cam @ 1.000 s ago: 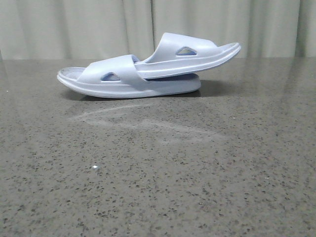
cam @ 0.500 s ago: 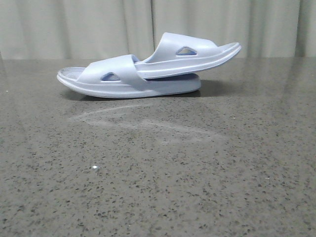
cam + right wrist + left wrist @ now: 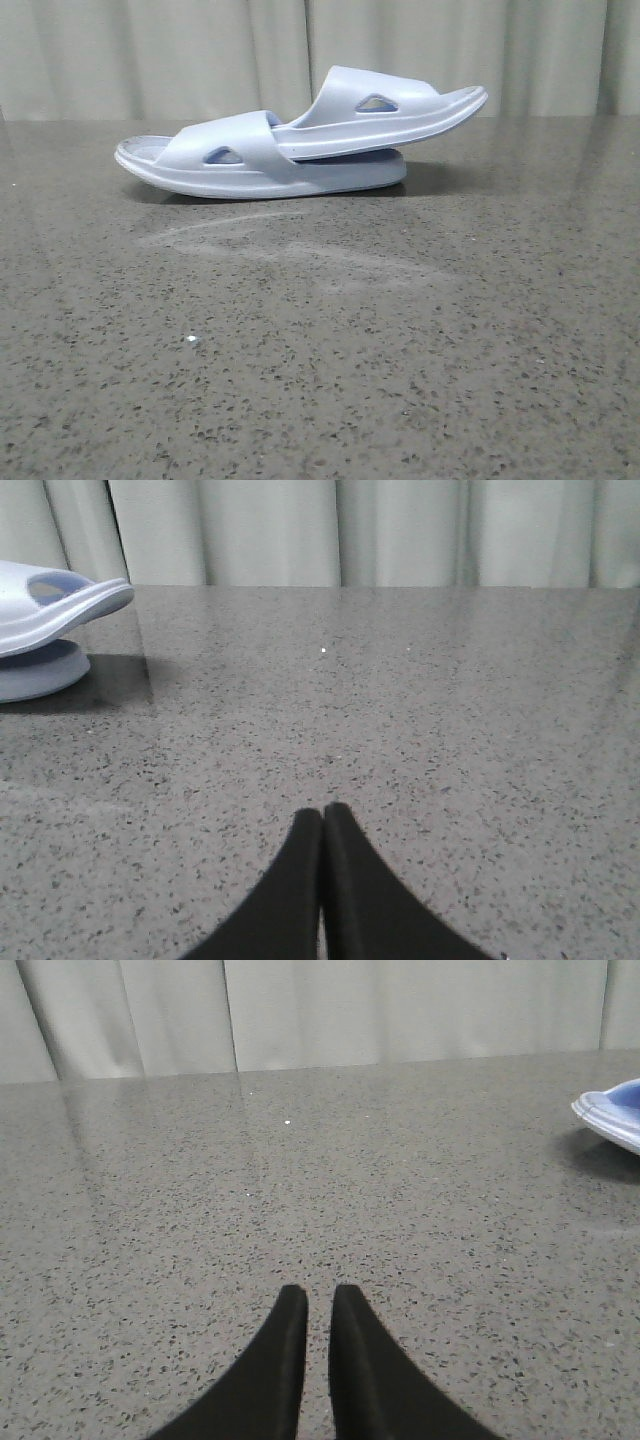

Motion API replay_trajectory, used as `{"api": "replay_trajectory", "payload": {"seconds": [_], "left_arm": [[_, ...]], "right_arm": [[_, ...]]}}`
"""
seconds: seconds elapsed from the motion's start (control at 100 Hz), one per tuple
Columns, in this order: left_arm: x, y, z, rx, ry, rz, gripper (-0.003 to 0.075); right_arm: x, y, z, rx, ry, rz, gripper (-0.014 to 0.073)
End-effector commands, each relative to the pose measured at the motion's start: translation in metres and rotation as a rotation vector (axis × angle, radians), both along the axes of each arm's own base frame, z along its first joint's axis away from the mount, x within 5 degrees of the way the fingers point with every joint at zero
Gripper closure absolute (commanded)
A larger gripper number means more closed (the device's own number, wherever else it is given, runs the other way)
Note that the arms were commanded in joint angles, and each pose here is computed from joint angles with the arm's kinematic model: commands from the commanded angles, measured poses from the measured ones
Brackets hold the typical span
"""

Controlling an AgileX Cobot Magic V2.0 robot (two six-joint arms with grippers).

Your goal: Insert blue slippers together front up

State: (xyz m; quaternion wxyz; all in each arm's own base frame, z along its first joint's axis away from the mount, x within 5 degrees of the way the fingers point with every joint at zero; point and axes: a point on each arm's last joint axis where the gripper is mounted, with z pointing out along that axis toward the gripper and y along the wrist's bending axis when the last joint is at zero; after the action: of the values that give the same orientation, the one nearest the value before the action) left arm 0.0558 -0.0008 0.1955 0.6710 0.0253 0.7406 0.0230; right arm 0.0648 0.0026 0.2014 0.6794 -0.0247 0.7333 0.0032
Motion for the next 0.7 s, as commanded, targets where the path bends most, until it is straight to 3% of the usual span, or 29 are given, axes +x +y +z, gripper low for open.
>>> {"api": "replay_trajectory", "payload": {"seconds": [0.0, 0.15, 0.69], "left_arm": [[-0.001, 0.001, 0.005, -0.011, -0.093, 0.012, 0.0705], [-0.001, 0.001, 0.005, -0.011, -0.093, 0.012, 0.0705], [-0.001, 0.001, 0.005, -0.011, -0.093, 0.012, 0.0705]], "right_arm": [[-0.004, -0.001, 0.002, -0.016, -0.117, -0.003, 0.0684], [-0.009, 0.000, -0.010, -0.027, -0.021, 0.001, 0.0684], [-0.009, -0.001, -0.011, -0.027, -0.015, -0.003, 0.0684]]}}
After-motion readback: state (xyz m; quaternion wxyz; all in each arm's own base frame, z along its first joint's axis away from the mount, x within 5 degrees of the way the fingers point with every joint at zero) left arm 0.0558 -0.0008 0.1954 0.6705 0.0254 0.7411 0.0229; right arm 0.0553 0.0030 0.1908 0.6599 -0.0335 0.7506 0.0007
